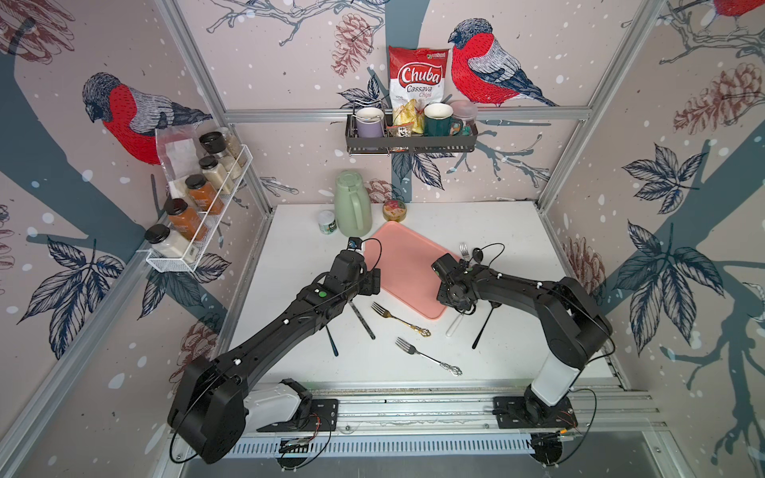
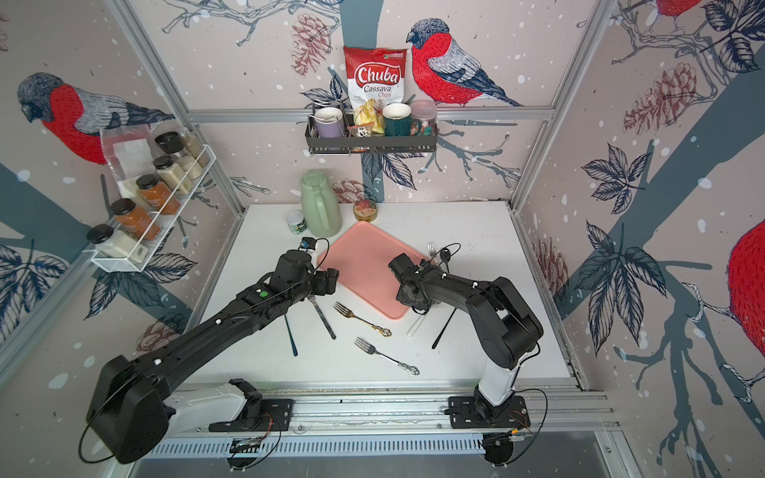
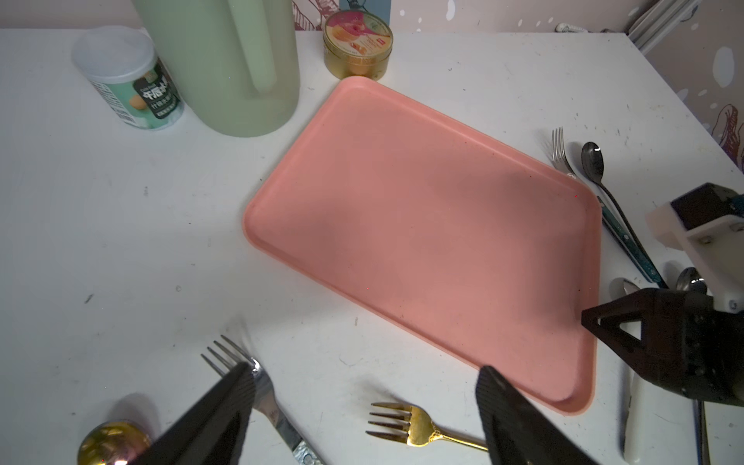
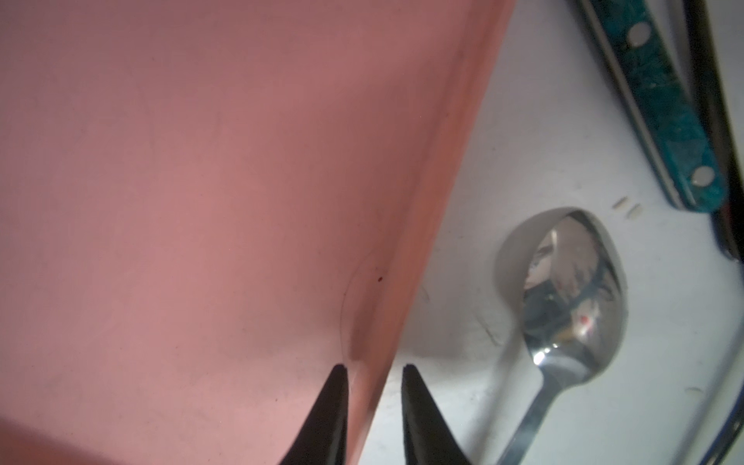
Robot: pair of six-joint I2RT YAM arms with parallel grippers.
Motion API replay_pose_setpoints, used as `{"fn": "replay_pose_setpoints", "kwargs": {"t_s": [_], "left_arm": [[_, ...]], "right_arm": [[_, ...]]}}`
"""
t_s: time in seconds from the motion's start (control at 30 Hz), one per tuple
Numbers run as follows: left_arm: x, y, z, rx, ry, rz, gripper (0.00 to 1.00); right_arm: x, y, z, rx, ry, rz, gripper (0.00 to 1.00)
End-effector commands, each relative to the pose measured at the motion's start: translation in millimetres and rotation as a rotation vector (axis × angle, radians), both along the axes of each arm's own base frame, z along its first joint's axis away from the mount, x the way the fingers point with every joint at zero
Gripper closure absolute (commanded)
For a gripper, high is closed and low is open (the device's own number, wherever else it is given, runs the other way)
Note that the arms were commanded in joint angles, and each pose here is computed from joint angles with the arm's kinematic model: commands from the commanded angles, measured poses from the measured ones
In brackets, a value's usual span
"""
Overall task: Set the spoon and fork side by side
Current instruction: Adjust the tray at the center of the board.
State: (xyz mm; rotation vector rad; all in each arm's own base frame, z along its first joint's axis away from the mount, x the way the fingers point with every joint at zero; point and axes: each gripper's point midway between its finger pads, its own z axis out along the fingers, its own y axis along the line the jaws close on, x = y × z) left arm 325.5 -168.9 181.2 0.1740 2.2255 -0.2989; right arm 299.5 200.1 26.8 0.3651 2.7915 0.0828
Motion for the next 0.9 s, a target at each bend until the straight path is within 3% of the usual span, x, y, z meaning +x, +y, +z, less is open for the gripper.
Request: {"fn": "replay_pose_setpoints", "kwargs": {"t_s": [0.0, 0.13, 0.37, 0.7, 0.87], "left_arm": [[4.8, 9.0, 19.2, -0.028, -0.079, 0.052, 0.12], [-0.2, 13.8, 28.7, -0.042, -0.11, 0.059, 0.1], [-2.0, 16.4, 24.2, -0.027, -0.093, 0.059, 0.09], [-5.0, 17.7, 13.2, -0.007, -0.073, 0.049, 0.08], [-5.2, 17.9, 9.6, 0.012, -0.063, 0.043, 0.07]], "right_arm": [[-6.9, -1.9, -3.5, -0.013, 0.03, 0.01, 0.77], [-6.8, -1.8, -2.2, -0.015, 0.025, 0.021, 0.83], [-1.9, 3.4, -6.4, -0.019, 0.032, 0.046, 0.83], [-0.6, -0.8, -12.4, -0.061, 0.061, 0.111, 0.97], [9.2, -2.5, -6.4, -0.07, 0.056, 0.16, 0.97]]}}
